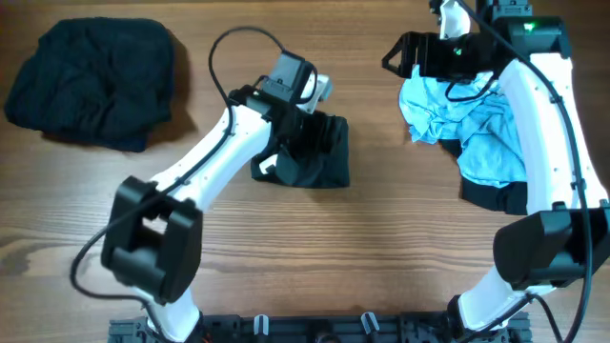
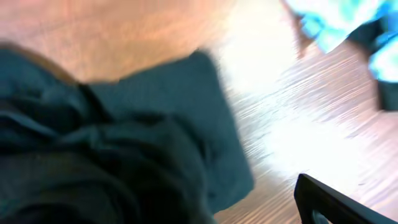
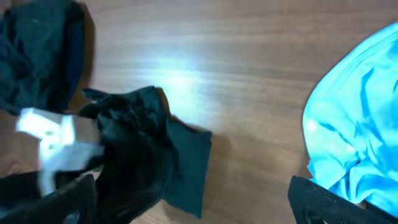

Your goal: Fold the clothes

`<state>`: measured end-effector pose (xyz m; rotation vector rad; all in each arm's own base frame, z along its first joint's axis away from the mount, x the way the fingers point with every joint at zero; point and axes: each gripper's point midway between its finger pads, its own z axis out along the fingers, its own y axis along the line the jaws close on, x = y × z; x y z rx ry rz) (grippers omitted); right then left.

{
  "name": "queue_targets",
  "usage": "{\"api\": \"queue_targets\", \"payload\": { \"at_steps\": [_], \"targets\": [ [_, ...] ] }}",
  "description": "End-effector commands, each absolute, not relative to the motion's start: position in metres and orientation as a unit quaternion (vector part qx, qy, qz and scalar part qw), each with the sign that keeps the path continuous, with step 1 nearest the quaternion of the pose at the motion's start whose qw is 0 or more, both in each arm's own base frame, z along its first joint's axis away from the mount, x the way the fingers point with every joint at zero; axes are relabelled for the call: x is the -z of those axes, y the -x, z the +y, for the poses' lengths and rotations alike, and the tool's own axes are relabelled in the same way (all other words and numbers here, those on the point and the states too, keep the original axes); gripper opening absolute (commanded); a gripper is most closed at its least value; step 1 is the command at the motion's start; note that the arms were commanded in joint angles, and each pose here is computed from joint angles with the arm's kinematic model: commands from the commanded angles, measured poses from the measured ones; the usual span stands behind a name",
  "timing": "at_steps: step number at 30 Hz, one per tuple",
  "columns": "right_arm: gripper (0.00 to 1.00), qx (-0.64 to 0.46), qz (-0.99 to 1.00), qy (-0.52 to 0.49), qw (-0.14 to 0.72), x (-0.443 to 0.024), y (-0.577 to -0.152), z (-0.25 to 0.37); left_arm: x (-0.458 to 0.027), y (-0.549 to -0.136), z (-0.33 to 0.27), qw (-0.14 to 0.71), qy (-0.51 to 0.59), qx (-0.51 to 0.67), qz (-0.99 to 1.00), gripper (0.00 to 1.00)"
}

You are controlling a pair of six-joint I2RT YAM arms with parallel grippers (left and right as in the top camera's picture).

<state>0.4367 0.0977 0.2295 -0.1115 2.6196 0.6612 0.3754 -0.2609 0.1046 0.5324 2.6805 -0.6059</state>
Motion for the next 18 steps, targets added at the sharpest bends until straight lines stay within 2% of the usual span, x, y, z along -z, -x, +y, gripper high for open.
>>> {"api": "queue_targets", "payload": {
  "at_steps": [1,9,13,15,18],
  "targets": [
    [0.99,-0.241,0.937,0.045,0.247,-0.251,-0.44,0.098,-0.188,-0.384,-0.268,0.255,-0.19,0.257,0.913,1.0],
    [0.99,-0.251,0.931,0.042,0.261,-0.257,-0.446,0.1,-0.27,-0.391,-0.228,0.328,-0.085,0.302,0.891,1.0],
    [0.99,-0.255,0.93,0.045,0.262,-0.257,-0.446,0.102,-0.294,-0.385,-0.223,0.344,-0.092,0.333,0.873,1.0],
    [0.99,-0.266,0.926,0.064,0.259,-0.259,-0.443,0.11,-0.296,-0.386,-0.222,0.347,-0.091,0.334,0.872,1.0],
    [0.99,-0.253,0.922,0.14,0.258,-0.255,-0.433,0.132,-0.314,-0.404,-0.187,0.367,-0.005,0.348,0.863,1.0]
  ]
}}
